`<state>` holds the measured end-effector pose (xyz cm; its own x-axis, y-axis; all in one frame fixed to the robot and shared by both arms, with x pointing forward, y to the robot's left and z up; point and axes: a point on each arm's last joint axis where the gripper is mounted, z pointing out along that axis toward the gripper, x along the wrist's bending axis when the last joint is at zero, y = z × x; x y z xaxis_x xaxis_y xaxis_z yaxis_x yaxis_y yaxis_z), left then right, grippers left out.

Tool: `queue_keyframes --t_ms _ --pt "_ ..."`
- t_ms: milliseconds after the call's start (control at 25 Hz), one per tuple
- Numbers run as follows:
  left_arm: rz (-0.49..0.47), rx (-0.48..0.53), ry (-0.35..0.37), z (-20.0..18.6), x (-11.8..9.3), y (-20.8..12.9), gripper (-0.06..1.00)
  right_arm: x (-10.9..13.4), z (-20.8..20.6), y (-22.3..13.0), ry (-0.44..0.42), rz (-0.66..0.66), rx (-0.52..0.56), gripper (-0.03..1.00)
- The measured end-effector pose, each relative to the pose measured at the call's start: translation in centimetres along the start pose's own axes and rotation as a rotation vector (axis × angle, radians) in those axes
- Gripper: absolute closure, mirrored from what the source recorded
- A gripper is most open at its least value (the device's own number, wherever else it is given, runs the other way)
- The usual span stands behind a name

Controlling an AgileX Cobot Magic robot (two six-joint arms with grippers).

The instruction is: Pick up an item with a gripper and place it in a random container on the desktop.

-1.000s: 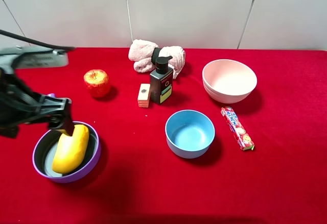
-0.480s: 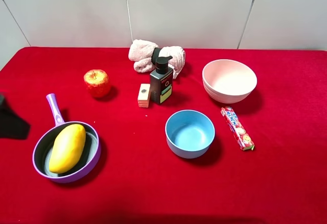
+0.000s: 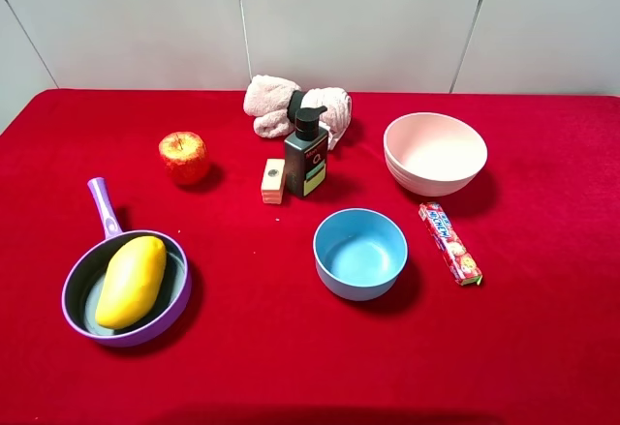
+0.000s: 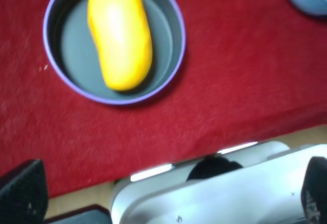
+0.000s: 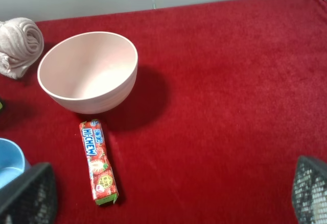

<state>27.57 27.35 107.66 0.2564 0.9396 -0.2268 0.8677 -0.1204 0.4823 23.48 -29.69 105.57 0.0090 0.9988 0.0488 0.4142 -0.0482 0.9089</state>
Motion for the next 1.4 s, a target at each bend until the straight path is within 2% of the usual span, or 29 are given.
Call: queue_keyframes --t_ms 200,320,480,720,880,1000,1200,1400 --pt "0.071 -0.104 -0.031 -1.4 0.4 -1.4 -0.05 0.0 0.0 0.0 0.0 0.0 0.0 0.28" --pt "0.098 -0.181 -0.025 -2.1 0.6 -2.4 -0.05 0.0 0.0 0.0 0.0 0.0 0.0 0.28" --pt "0.102 -0.297 0.039 -3.0 0.9 -3.7 -0.05 0.0 0.0 0.0 0.0 0.0 0.0 0.28" --pt "0.12 -0.414 0.199 -3.7 0.6 -5.2 -0.05 0.0 0.0 0.0 0.0 0.0 0.0 0.28" --pt "0.103 -0.447 0.282 -3.5 0.2 -5.7 -0.05 0.0 0.0 0.0 0.0 0.0 0.0 0.28" --pt "0.081 -0.465 0.313 -2.5 0.3 -6.5 -0.05 0.0 0.0 0.0 0.0 0.0 0.0 0.28" --pt "0.079 -0.441 0.288 0.3 1.0 -6.3 -0.05 0.0 0.0 0.0 0.0 0.0 0.0 0.28" --pt "0.1 -0.444 0.273 0.5 0.9 -6.2 -0.05 0.0 0.0 0.0 0.0 0.0 0.0 0.28"
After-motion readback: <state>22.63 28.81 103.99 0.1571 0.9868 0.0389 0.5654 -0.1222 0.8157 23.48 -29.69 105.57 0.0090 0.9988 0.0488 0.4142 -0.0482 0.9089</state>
